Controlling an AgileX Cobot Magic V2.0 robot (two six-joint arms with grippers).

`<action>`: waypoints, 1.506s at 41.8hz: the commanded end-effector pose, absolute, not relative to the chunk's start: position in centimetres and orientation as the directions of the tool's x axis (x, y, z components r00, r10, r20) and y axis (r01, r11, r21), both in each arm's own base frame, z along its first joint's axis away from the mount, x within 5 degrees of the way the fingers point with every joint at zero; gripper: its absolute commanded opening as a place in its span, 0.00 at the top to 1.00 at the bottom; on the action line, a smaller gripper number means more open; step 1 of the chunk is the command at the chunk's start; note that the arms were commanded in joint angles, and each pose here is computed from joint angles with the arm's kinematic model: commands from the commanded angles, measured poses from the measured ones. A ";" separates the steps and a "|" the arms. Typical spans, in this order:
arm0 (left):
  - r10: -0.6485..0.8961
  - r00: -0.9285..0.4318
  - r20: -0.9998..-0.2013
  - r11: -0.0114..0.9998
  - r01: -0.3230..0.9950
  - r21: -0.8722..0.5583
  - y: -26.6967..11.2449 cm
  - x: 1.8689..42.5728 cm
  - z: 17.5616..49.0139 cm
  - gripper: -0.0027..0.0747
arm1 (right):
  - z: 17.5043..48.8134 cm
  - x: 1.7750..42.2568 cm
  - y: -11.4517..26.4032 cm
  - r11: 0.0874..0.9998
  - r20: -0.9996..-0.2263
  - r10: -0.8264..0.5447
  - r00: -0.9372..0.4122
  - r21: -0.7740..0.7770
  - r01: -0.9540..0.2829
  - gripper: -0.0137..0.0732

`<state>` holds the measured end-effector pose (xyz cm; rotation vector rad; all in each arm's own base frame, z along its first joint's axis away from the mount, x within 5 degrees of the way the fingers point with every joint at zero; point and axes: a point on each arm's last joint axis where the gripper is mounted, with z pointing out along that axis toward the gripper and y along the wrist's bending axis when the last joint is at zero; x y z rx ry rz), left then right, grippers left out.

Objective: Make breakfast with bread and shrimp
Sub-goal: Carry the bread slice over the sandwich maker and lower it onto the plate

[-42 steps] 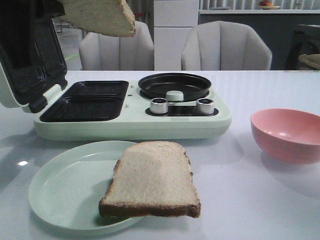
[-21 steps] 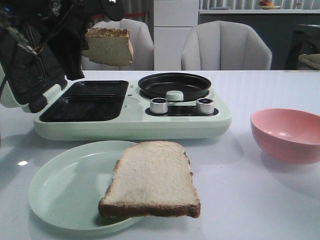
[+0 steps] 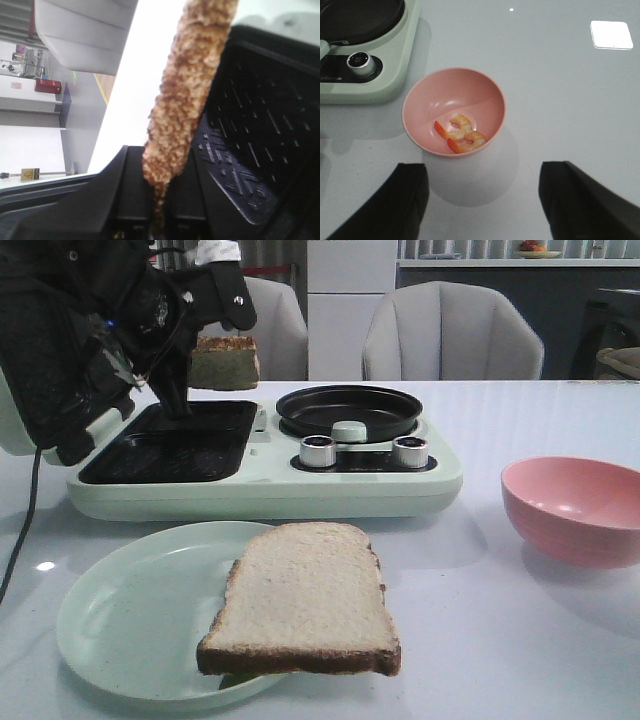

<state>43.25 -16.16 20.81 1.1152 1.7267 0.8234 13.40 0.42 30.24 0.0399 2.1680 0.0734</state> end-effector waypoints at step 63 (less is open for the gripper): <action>0.567 -0.408 -0.716 0.815 0.402 0.417 -14.4 23.1 34.1 0.31 | 31.8 13.9 0.3 0.998 -0.878 0.051 -0.476 0.059 -0.003 0.19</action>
